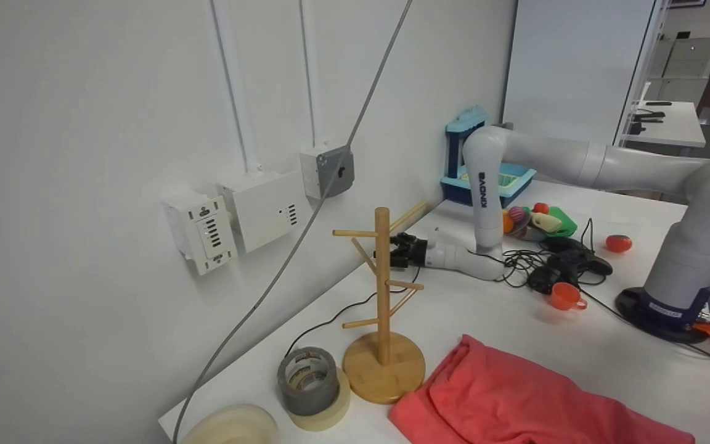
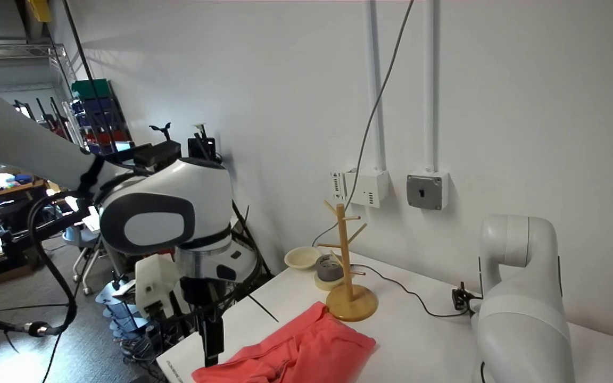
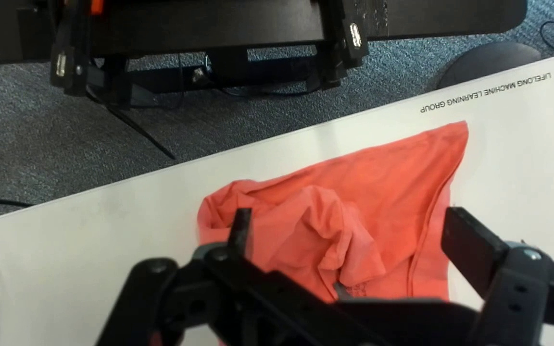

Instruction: Fold the sweatshirt in half

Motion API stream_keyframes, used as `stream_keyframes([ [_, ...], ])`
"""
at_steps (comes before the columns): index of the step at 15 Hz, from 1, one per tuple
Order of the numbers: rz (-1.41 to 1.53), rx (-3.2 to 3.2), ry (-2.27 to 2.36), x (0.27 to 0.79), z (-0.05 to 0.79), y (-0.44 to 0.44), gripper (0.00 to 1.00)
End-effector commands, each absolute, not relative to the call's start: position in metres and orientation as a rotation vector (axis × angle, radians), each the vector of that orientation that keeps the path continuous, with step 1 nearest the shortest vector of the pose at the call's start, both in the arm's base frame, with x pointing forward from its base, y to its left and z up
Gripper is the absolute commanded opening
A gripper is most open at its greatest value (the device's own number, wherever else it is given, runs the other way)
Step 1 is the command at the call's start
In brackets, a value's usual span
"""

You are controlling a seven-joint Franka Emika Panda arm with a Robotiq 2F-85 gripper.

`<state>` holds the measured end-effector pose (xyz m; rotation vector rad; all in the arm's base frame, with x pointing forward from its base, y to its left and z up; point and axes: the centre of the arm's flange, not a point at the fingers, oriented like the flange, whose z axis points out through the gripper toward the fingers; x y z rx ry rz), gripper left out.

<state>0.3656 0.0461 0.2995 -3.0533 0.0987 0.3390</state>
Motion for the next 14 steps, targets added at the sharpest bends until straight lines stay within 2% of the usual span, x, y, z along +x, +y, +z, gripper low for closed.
stream_keyframes([
  [1, 0.387, -3.03, 0.126, 0.378, 0.255, 0.046, 1.0],
  [14, 0.424, -3.02, 0.178, 0.379, 0.214, 0.023, 1.0],
])
